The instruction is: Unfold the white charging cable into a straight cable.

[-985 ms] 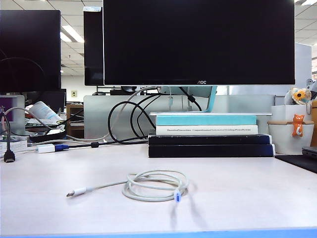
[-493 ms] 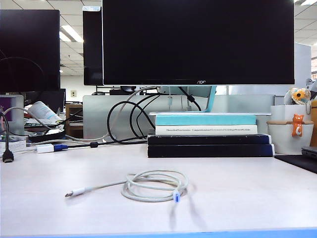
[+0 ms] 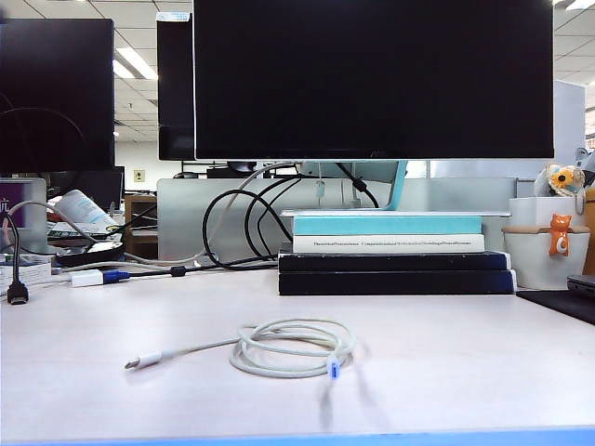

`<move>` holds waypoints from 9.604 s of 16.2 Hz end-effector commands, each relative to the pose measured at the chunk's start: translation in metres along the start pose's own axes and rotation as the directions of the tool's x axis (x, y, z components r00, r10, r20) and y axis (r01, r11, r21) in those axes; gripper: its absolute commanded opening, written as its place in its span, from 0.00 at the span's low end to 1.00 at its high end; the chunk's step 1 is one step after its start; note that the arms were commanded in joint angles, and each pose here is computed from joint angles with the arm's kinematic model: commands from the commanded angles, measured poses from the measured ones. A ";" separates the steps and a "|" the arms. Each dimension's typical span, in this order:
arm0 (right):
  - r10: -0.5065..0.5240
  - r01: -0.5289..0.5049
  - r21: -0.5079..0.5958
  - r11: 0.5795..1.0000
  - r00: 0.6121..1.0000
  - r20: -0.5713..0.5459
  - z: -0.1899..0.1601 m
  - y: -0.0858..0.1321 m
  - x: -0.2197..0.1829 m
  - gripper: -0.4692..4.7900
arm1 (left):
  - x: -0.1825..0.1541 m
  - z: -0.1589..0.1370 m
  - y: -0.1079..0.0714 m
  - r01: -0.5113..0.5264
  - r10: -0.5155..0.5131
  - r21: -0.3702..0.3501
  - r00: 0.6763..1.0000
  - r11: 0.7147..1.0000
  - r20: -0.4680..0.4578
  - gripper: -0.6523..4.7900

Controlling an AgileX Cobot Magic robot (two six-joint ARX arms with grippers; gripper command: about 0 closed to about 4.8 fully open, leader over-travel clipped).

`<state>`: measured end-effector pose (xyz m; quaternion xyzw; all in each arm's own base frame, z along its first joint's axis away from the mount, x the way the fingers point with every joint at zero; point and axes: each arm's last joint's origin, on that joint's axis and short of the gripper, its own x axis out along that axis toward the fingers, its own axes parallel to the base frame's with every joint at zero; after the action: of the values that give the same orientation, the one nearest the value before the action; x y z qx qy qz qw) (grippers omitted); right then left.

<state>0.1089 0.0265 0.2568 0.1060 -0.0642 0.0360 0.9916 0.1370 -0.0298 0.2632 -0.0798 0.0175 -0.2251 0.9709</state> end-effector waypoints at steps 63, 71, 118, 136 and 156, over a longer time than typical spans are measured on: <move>0.483 -0.530 0.142 0.836 0.588 -0.649 -0.037 0.049 0.146 0.28 | 0.172 -0.122 -0.155 -0.353 0.122 -0.005 0.338 0.936 -0.933 0.11; 0.508 -0.554 0.120 0.824 0.627 -0.591 -0.017 0.054 0.148 0.28 | 0.178 -0.035 -0.174 -0.004 0.379 0.454 0.559 0.891 -0.738 0.11; 0.980 -0.719 0.682 0.138 -0.001 -0.199 0.066 0.085 0.129 0.08 | 0.002 0.115 -0.139 0.448 -0.360 0.653 0.891 0.611 -0.276 1.00; 0.981 -0.792 0.611 -0.017 -0.131 -0.144 0.073 0.100 0.130 0.08 | 0.004 0.102 -0.139 0.511 -0.334 0.583 0.858 0.632 -0.390 1.00; 0.997 -0.826 0.561 0.048 0.010 -0.071 0.099 0.097 0.136 0.08 | 0.006 0.099 -0.138 0.490 -0.294 0.579 0.867 0.652 -0.402 1.00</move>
<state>0.2294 0.1094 0.3735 0.2285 0.1719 0.7002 0.6542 0.0892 -0.1406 0.3826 0.3023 0.0557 -0.4328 0.8475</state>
